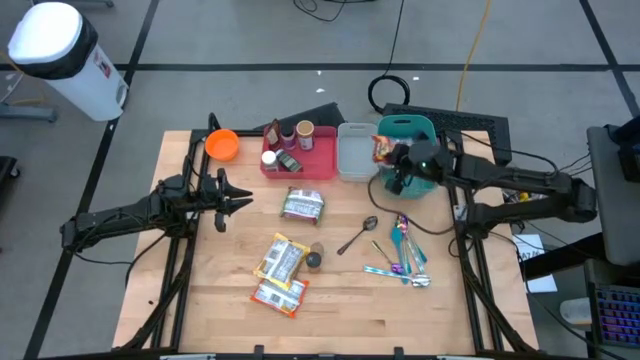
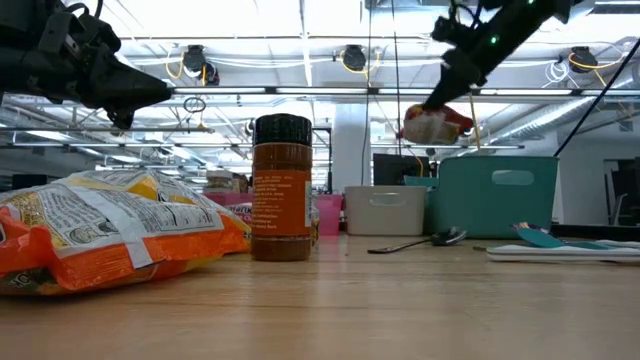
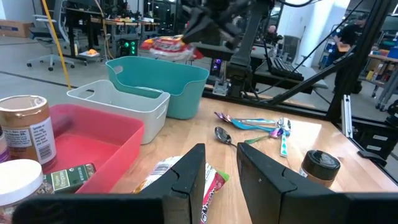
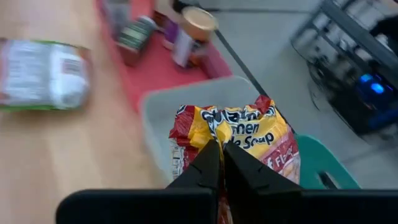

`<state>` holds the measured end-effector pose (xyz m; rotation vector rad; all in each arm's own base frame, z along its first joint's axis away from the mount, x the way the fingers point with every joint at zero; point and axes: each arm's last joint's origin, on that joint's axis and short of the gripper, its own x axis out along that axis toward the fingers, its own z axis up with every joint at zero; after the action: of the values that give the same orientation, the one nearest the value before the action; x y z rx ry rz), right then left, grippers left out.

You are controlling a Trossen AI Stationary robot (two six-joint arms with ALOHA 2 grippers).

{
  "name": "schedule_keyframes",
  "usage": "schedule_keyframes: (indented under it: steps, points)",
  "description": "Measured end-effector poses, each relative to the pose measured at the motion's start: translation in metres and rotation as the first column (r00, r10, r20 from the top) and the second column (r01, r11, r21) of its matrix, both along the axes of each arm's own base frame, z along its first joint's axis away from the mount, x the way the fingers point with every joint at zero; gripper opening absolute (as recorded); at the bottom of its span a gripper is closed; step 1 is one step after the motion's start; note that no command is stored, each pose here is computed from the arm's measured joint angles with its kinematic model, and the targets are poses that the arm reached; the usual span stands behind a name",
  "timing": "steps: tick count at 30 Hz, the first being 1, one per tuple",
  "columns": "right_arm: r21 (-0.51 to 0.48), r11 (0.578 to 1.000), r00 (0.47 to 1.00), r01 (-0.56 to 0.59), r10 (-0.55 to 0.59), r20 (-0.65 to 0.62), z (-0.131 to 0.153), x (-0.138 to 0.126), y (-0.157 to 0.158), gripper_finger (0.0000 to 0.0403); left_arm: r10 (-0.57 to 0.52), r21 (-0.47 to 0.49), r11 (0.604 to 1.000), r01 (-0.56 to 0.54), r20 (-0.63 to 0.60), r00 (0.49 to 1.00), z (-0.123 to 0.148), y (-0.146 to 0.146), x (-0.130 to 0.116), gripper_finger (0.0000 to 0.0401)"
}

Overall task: Pick & Place Food Item
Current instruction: Put the red noodle pack into the green bin

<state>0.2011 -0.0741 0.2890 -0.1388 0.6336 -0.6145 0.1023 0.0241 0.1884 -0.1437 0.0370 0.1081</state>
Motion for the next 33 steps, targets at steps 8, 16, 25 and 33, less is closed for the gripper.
schedule_keyframes:
  steps: [8,16,25,33]
  points:
    - [-0.031,0.987,0.983,0.155,-0.157,-0.09,-0.016,-0.02,-0.038,0.0001,0.0,0.0,1.0,0.0,0.0,1.0,0.0,0.0,0.0,0.0097]
    - [-0.098,0.958,0.956,0.271,-0.279,-0.089,-0.052,-0.042,-0.066,0.0001,0.0,0.0,1.0,0.0,0.0,1.0,0.0,0.0,0.0,0.0097]
    - [-0.089,0.972,0.976,0.217,-0.218,-0.004,-0.095,-0.059,-0.072,0.0002,0.0,0.005,1.0,0.0,-0.001,1.0,0.0,0.0,0.0,0.0097]
    - [-0.051,0.956,0.957,0.287,-0.288,-0.011,-0.116,-0.076,-0.075,0.0002,0.0,0.007,1.0,0.0,-0.001,1.0,0.0,0.0,0.0,0.0097]
